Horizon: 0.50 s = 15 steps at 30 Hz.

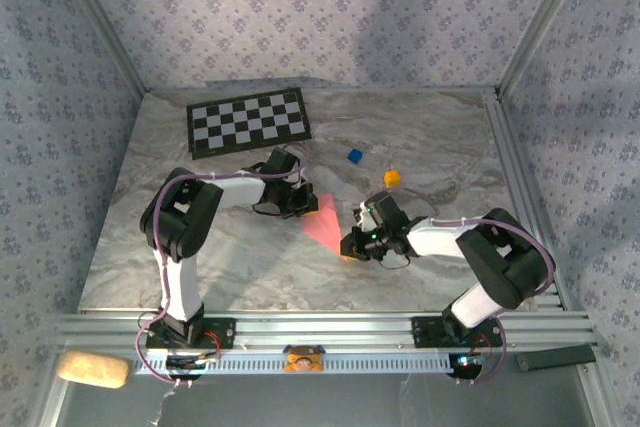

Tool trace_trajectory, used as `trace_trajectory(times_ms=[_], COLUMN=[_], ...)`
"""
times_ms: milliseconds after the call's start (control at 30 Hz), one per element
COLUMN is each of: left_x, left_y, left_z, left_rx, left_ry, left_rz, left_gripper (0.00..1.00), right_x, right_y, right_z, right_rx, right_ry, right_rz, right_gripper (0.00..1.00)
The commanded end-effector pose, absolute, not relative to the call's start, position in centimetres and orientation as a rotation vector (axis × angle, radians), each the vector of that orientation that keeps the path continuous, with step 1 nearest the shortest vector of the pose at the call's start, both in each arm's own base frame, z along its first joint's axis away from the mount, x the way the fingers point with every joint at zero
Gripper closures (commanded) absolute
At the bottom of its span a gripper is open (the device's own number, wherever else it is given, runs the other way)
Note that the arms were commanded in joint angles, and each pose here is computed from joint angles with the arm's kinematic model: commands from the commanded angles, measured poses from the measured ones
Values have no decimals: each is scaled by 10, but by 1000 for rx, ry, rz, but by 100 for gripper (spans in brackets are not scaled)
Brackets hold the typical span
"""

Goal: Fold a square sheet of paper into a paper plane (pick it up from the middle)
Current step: Fourth fold the wing at the center of the table.

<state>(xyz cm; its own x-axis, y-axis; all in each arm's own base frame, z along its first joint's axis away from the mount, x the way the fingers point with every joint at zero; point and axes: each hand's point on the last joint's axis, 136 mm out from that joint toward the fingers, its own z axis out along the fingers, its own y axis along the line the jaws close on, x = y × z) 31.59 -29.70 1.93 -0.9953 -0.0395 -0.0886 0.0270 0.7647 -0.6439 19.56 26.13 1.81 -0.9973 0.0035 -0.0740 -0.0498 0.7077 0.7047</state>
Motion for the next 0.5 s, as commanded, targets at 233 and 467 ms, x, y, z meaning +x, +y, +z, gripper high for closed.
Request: trace_trajectory(times_ms=[233, 467], left_x=[310, 309], left_y=[-269, -273], left_z=[-14, -8], left_rx=[-108, -128], left_ry=[2944, 2928], left_rz=[-854, -907], left_gripper=[100, 100], right_x=[152, 200], right_y=[223, 237], right_z=[-5, 65], right_rx=[24, 46], right_ry=[3027, 2738], right_rz=[1009, 1093], right_gripper=[94, 92])
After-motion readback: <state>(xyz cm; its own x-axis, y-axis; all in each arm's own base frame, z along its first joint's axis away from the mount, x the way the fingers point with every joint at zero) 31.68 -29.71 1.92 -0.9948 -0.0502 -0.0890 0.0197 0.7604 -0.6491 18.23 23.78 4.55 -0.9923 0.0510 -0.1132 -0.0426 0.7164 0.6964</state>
